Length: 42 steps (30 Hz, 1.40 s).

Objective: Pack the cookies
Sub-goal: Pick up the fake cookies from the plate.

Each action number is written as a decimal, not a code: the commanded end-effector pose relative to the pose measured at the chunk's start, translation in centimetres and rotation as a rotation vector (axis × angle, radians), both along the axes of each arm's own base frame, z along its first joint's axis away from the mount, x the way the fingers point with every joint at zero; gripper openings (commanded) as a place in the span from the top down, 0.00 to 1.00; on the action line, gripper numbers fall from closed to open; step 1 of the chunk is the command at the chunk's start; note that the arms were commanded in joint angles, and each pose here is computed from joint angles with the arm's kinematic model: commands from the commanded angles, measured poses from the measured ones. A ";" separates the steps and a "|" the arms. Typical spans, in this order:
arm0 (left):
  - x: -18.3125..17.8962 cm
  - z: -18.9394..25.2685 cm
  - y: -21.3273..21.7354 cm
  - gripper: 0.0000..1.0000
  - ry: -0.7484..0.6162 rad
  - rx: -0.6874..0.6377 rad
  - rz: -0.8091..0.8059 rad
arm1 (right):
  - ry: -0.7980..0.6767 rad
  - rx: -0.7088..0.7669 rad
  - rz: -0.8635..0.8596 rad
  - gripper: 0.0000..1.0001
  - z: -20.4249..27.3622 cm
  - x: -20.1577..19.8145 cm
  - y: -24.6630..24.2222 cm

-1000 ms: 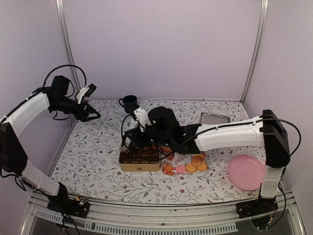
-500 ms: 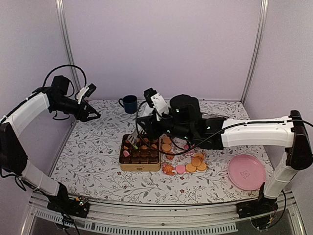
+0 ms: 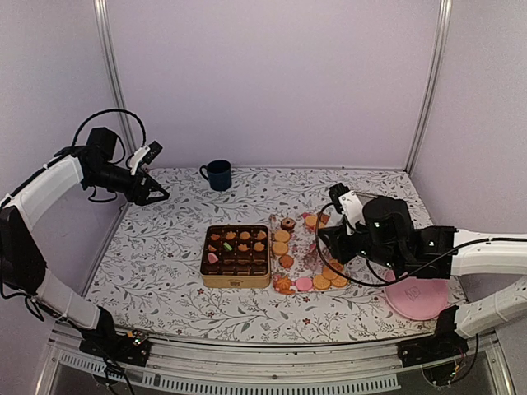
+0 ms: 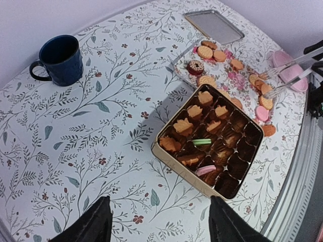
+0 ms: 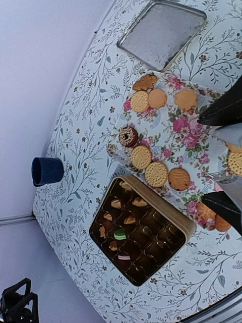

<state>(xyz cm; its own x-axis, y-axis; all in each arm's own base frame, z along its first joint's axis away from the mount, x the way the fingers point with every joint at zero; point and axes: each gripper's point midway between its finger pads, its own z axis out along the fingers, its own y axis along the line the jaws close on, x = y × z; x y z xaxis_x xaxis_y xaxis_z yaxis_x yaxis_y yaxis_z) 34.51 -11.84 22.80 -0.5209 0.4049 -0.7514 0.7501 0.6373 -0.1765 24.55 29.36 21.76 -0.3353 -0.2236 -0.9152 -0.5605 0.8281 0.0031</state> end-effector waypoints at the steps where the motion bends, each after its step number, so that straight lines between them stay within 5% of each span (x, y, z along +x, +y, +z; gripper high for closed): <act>1: -0.2 0.7 0.0 0.34 -0.010 -0.014 -0.009 | 0.030 0.023 -0.121 0.56 -0.4 -0.6 -4.1; 23: 0.1 0.8 0.0 0.34 -0.009 -0.017 -0.007 | 0.058 0.014 -0.133 0.58 -2.6 -0.1 -3.6; 36: 0.2 1.2 0.0 0.34 -0.020 -0.018 -0.008 | 0.029 0.052 -0.129 0.80 -0.8 0.1 -3.4; 42: 0.2 1.3 0.0 0.34 -0.023 -0.014 -0.006 | -0.017 0.101 -0.120 1.00 2.1 0.1 -3.3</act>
